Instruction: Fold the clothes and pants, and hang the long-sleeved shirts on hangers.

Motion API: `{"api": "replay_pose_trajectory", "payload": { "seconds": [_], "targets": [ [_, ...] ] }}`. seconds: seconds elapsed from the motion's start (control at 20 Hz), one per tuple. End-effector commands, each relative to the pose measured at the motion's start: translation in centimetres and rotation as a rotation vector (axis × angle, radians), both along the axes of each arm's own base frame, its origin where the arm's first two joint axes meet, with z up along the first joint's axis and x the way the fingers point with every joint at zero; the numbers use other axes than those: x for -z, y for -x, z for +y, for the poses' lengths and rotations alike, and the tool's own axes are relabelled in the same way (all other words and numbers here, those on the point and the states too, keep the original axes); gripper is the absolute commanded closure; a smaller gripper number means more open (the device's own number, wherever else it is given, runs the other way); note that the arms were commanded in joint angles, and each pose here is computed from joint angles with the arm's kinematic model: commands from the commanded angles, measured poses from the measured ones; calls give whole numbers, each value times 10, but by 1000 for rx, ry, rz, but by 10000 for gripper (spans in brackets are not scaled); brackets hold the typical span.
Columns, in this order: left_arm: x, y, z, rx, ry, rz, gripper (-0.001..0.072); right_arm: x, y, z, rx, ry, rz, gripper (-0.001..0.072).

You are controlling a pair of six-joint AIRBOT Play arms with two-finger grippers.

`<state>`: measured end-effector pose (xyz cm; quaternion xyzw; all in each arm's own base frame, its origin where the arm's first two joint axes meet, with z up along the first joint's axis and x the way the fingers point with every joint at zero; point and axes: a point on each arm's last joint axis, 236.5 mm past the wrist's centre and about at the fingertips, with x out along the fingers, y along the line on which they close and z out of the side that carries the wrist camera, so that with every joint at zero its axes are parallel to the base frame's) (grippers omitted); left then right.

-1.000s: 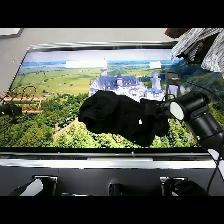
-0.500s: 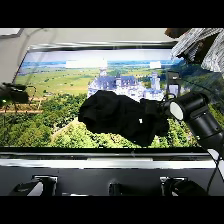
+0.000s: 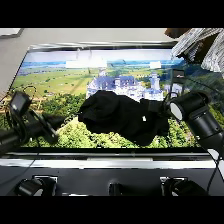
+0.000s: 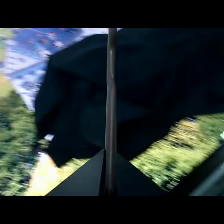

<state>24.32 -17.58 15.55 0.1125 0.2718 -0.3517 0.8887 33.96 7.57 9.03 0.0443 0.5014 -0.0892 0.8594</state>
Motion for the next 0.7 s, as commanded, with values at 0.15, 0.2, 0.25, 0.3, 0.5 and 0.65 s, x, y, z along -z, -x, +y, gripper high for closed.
{"api": "replay_pose_trajectory", "payload": {
  "seconds": [0.15, 0.2, 0.25, 0.3, 0.5, 0.65],
  "targets": [
    [35, 100, -36, 264, -26, 229, 691, -1, -1, -6, 70, -8, -15, 687],
    [40, 110, -38, 298, -43, 250, 691, -1, -1, -8, 79, -5, -14, 687],
    [41, 116, -40, 320, -52, 257, 692, -1, 1, -11, 94, 0, -10, 687],
    [41, 118, -41, 325, -48, 260, 692, -1, 2, -13, 99, 8, -5, 687],
    [32, 112, -38, 283, -17, 230, 693, 1, 10, -22, 126, 42, 25, 687],
    [23, 115, -34, 260, 19, 217, 693, 0, 8, -24, 135, 46, 17, 687]
  ]
}}
